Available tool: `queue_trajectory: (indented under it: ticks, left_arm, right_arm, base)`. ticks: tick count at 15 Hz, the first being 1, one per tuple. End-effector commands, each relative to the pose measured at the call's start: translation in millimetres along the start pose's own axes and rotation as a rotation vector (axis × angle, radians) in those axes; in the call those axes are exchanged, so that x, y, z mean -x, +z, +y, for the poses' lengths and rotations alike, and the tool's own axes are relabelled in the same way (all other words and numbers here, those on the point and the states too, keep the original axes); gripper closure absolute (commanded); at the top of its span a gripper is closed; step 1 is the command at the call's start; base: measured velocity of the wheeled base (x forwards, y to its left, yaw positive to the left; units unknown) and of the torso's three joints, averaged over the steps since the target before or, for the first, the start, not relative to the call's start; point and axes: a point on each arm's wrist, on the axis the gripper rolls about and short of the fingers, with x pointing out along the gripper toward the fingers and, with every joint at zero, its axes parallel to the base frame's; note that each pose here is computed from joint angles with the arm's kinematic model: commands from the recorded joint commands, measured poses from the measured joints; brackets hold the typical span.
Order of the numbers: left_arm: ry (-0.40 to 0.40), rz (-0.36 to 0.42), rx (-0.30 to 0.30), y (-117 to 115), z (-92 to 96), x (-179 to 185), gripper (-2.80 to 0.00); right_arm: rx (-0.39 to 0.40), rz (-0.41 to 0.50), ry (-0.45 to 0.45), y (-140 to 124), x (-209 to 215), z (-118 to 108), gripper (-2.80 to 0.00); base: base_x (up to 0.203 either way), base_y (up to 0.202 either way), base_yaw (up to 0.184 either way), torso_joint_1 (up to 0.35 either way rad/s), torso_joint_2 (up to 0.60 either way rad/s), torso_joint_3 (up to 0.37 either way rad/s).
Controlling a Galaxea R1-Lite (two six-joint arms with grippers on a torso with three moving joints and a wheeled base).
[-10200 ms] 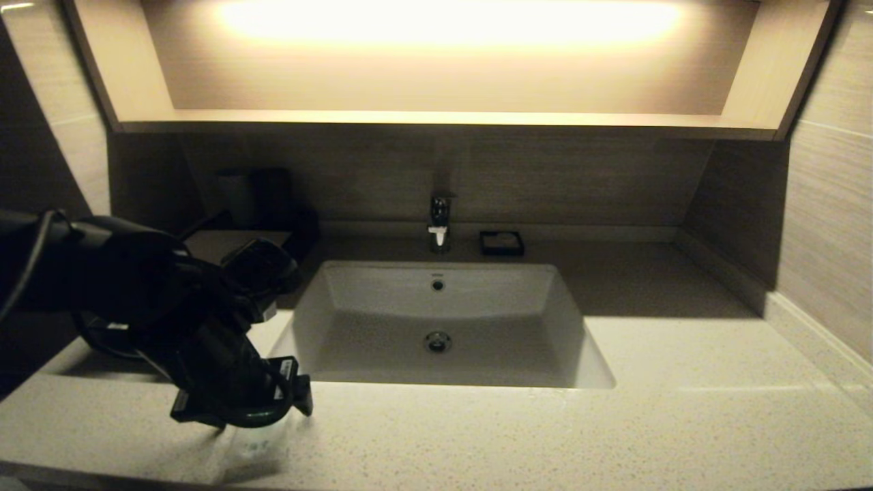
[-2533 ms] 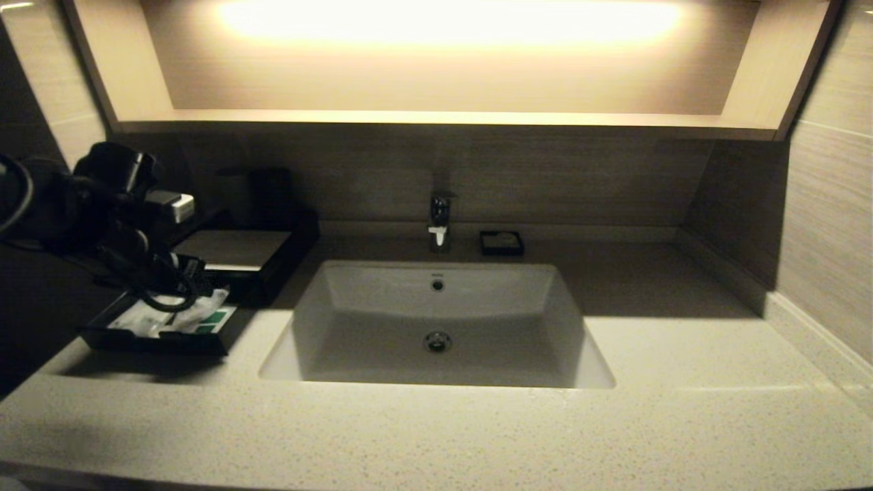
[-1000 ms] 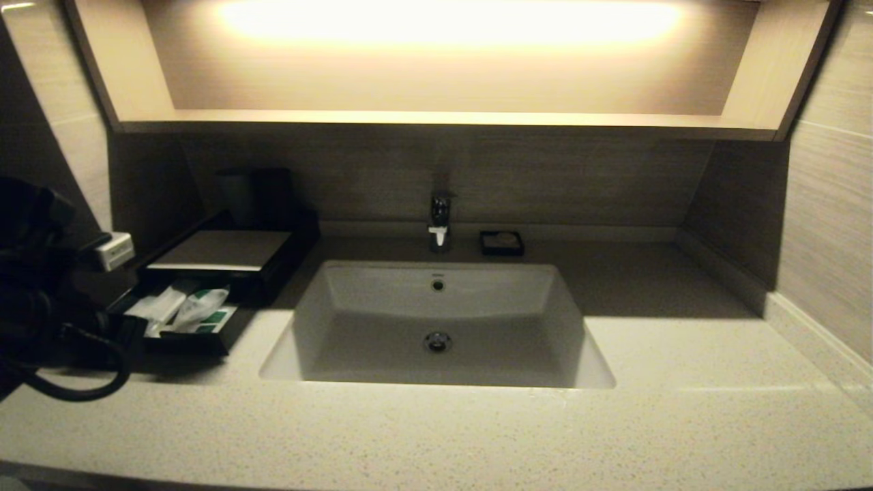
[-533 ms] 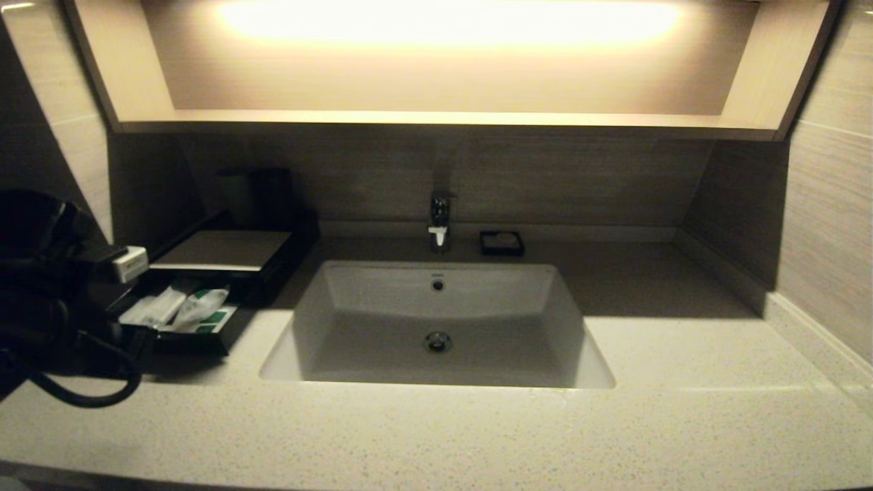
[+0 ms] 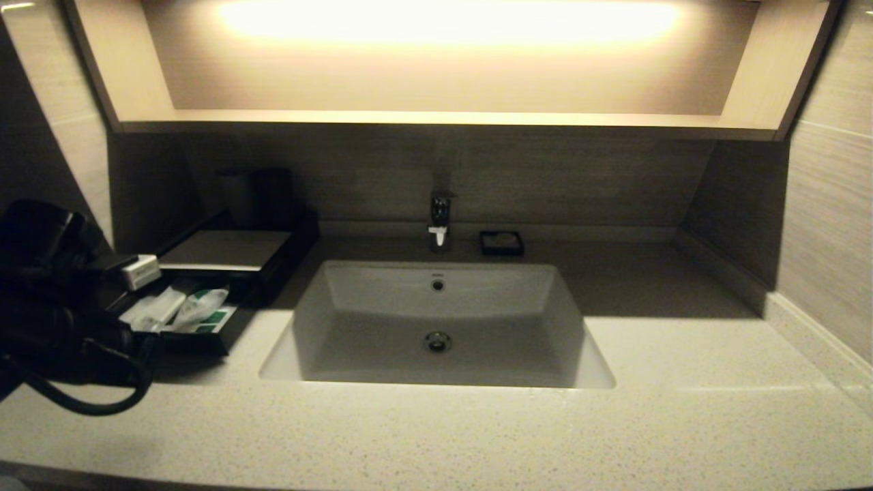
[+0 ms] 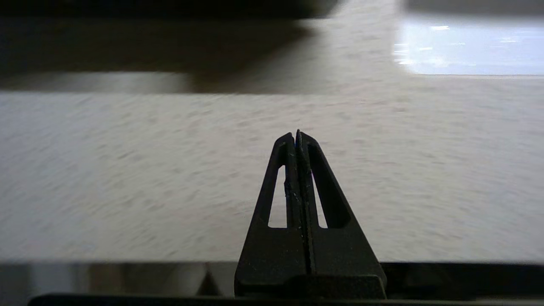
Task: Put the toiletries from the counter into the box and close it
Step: Close the drawer
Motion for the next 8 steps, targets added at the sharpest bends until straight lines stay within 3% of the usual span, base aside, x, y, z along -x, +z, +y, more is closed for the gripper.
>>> queue_trajectory:
  ticks: [1,8]
  left_arm:
    - [-0.069,-0.009,0.003,1,-1.0,-2,0.0]
    - [-0.084,0.011,0.01,8,1.6,-16,0.0]
  right_arm:
    - [0.0,0.002,0.001,0,0,0,0.0]
    - [0.0,0.001,0.001,0,0,0,0.0]
  base:
    - [0.0,0.0,0.0,0.0,0.0,0.0]
    - [0.0,0.0,0.0,0.0,0.0,0.0]
